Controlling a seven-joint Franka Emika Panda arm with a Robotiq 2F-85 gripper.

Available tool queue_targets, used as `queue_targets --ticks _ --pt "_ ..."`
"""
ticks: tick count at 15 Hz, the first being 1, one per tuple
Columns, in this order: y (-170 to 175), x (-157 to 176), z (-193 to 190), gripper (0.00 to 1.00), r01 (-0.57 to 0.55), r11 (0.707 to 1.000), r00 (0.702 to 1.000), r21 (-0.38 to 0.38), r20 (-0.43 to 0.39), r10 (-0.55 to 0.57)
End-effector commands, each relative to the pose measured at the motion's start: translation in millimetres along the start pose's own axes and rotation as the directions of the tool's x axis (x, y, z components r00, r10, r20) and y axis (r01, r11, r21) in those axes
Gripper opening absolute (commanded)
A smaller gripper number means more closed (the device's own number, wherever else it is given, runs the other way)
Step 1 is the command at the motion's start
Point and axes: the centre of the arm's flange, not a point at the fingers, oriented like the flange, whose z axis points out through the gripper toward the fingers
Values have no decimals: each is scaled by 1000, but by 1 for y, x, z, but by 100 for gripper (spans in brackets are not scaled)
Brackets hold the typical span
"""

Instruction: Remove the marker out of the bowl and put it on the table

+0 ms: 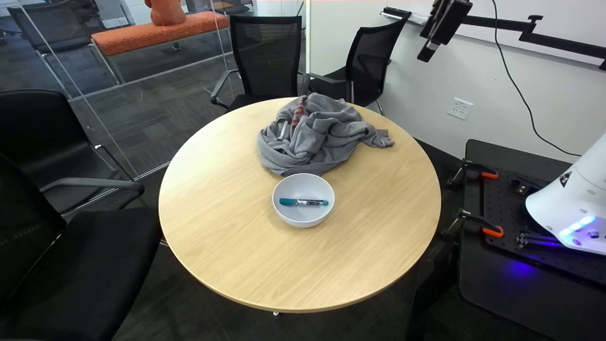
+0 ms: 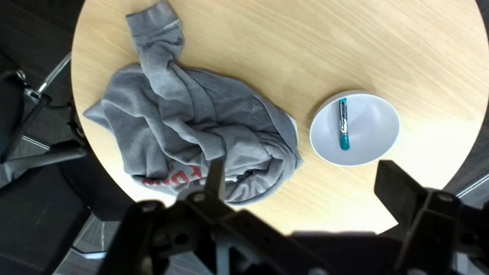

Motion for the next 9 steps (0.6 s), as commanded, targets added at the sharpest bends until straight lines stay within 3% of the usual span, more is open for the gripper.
queue_targets --ticks 1,9 --pt "-28 45 17 100 76 996 996 40 -45 -75" --pt "-83 90 83 100 240 965 967 102 -114 -228"
